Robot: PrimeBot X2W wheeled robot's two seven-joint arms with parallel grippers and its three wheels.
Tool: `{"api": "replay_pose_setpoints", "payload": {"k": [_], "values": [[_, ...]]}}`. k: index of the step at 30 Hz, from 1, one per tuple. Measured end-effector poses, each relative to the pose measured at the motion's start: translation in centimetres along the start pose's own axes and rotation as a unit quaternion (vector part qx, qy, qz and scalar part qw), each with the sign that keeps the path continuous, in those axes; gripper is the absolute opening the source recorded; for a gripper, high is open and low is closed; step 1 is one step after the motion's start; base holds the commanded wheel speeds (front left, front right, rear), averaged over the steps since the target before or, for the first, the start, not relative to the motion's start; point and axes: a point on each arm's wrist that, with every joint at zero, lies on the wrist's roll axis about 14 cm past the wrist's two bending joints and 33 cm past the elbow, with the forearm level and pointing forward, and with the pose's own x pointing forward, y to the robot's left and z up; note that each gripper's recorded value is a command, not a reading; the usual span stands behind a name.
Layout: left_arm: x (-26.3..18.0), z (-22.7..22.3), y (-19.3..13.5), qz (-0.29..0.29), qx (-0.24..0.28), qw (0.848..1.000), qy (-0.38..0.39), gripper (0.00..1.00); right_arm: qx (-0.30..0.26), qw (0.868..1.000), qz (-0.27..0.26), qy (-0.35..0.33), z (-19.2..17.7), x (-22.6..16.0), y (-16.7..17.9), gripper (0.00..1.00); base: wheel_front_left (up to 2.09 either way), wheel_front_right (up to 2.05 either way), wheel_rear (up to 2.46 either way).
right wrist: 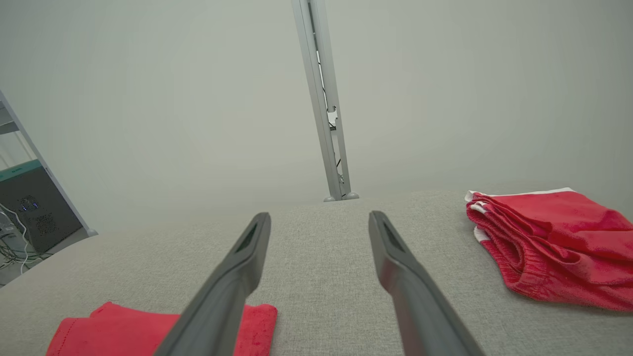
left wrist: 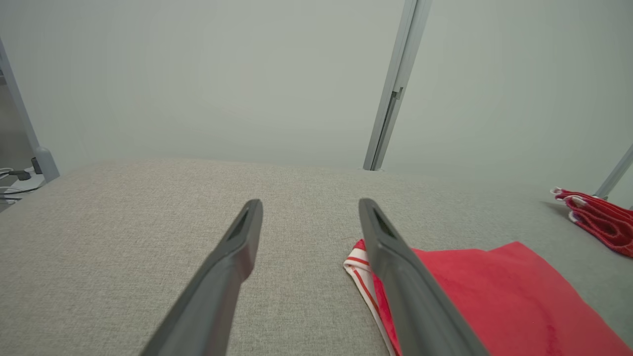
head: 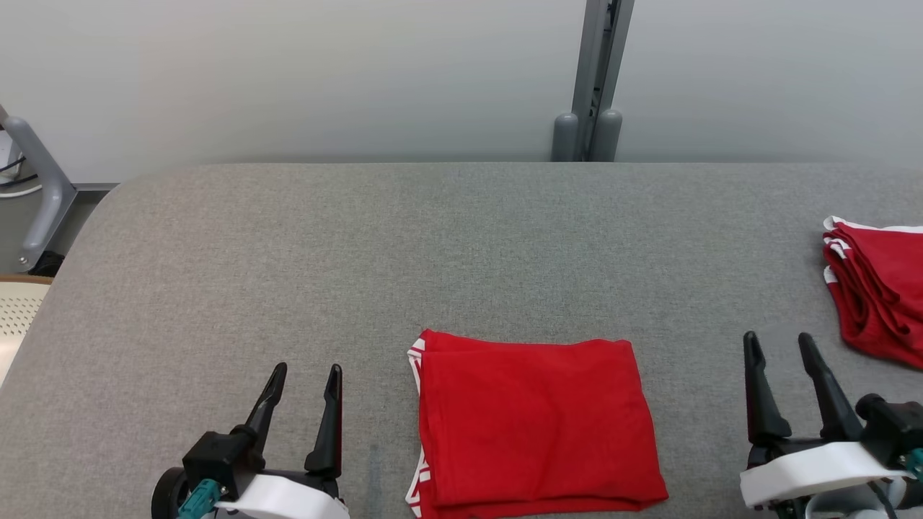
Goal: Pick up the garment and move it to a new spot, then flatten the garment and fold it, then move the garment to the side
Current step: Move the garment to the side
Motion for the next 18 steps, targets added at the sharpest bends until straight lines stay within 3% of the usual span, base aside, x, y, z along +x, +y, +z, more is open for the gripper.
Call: {"api": "replay_pose_setpoints", "payload": {"k": [6, 12, 18], "values": [[0.0, -0.1, 0.1, 0.002, 0.000, 1.000, 0.001, 1.00, -0.010, 0.995, 0.011, 0.101, -4.0, -0.5, 0.6, 1.00, 0.00, 0.00, 0.00], [0.1, -0.3, 0.5, 0.008, -0.001, 1.000, 0.005, 1.00, 0.004, 0.972, 0.038, 0.233, -9.0, -1.6, 2.5, 1.00, 0.00, 0.00, 0.00], [0.4, -0.6, 1.0, 0.015, -0.002, 1.000, 0.009, 1.00, 0.008, 0.954, 0.067, 0.294, -10.6, -0.8, 3.2, 1.00, 0.00, 0.00, 0.00]]}}
